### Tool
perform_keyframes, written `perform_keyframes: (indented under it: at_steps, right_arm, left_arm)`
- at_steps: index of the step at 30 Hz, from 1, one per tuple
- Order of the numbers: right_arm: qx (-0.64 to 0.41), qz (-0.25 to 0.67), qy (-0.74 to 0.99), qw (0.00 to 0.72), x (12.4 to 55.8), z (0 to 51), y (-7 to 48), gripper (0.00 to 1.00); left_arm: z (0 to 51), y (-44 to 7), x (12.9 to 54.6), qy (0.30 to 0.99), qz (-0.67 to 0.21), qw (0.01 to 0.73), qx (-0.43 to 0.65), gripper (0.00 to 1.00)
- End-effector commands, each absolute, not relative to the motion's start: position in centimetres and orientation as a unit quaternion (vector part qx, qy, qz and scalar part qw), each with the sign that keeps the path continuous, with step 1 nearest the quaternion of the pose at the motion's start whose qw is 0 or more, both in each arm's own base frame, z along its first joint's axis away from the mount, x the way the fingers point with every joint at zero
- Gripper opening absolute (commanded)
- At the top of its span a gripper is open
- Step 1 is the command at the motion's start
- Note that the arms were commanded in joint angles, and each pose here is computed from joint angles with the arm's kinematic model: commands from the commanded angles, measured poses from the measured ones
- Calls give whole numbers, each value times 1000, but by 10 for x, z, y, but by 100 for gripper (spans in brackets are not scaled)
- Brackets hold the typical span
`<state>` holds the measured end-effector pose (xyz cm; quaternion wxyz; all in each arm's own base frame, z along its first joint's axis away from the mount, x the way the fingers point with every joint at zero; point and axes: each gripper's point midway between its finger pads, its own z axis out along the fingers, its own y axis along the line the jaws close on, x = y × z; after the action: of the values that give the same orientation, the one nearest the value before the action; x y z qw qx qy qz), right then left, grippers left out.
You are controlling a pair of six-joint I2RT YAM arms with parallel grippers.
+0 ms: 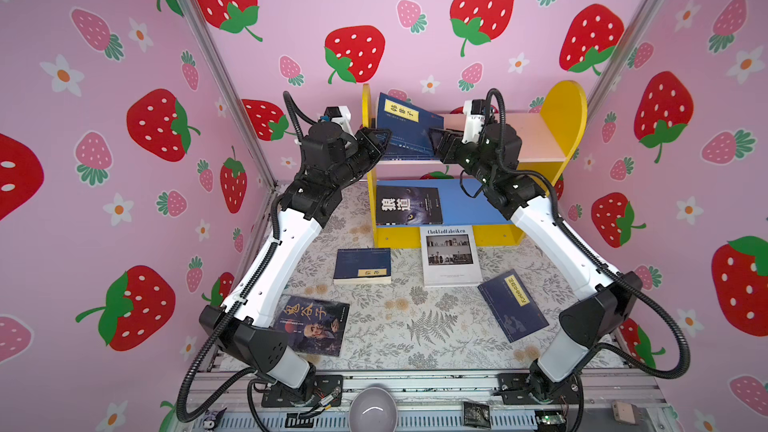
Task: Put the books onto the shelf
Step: 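Push the navy book flat and deeper onto the stack with both grippers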
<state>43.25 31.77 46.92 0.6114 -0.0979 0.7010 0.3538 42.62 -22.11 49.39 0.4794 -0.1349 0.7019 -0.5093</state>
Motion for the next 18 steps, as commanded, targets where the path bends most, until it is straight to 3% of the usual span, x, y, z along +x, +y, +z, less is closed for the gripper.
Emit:
perform_keyframes:
  at_steps: [1,3,8,18]
  right_arm:
    - [-95,309,746,582,435,432,315,60]
    - [-94,308,750,578,435,427,315,60]
    - [-97,312,758,565,434,414,322,58]
    - [-104,333,749,563,425,417,340,58]
  left_arm:
    - [513,-213,414,686,-512,502,-125,37]
    - [512,-209,413,688,-504,506,-130,49]
    - [512,-189,412,689,-476,527,-147,61]
    - [496,-131,403,710,-385,565,-166,66]
